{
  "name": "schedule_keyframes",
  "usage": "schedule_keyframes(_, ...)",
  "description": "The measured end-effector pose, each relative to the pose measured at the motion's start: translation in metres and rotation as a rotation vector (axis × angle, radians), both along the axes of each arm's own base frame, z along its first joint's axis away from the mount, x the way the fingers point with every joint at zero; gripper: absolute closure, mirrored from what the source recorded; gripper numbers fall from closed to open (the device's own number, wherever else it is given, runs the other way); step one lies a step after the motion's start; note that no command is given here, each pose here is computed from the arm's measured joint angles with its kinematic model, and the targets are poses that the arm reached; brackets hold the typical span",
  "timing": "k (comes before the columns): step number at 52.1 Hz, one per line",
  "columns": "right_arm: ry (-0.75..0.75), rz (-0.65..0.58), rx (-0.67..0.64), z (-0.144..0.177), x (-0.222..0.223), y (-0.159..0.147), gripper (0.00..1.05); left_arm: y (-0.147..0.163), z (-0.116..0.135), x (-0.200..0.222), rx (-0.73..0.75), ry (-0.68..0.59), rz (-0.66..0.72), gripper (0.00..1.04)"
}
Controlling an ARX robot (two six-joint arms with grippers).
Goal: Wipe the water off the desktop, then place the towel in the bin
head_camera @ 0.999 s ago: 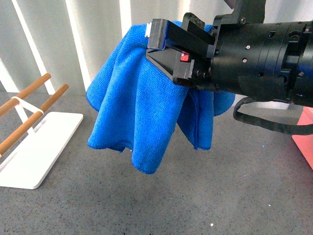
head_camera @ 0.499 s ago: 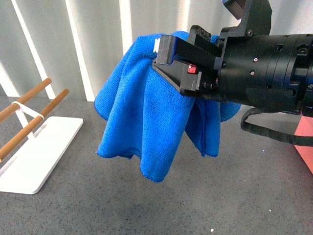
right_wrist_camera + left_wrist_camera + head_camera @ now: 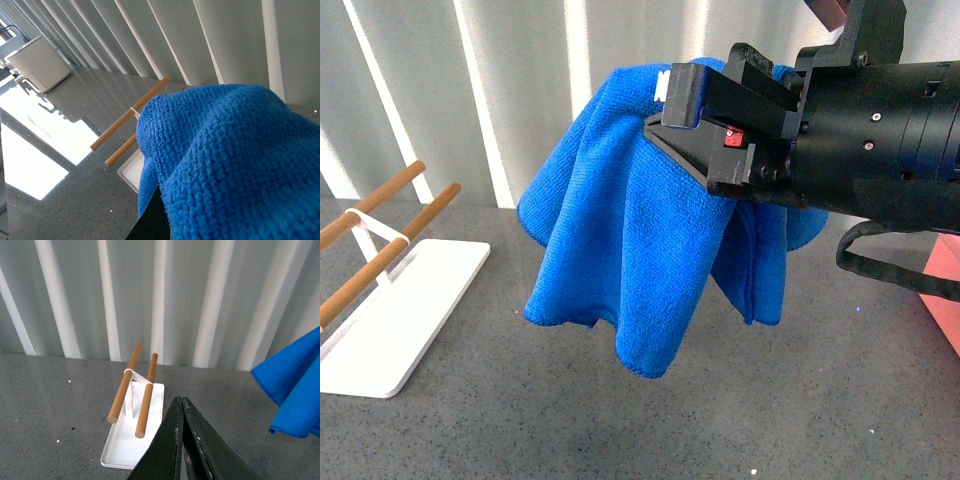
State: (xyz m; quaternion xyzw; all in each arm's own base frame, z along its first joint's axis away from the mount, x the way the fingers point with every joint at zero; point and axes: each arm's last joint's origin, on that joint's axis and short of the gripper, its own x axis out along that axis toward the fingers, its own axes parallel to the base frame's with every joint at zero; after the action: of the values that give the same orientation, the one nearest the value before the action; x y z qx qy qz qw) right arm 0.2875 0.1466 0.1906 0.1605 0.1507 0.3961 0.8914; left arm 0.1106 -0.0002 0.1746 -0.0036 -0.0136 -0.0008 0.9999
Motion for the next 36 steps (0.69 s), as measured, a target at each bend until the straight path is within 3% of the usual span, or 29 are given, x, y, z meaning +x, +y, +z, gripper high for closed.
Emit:
schedule_keyframes(29, 0.005, -0.007, -0.01, -0.004, -0.008, -0.008, 1.01, 0.0, -0.003, -0.014, 0.0, 0.007, -0.001, 1.01)
schedule_keyframes(31, 0.008, -0.011, -0.016, -0.004, -0.009, -0.01, 1.01, 0.0, -0.003, -0.014, 0.0, 0.007, -0.001, 0.99)
schedule_keyframes(36, 0.04, -0.032, -0.073, -0.005, -0.017, -0.017, 1.01, 0.0, -0.003, -0.014, 0.0, 0.007, 0.0, 0.79)
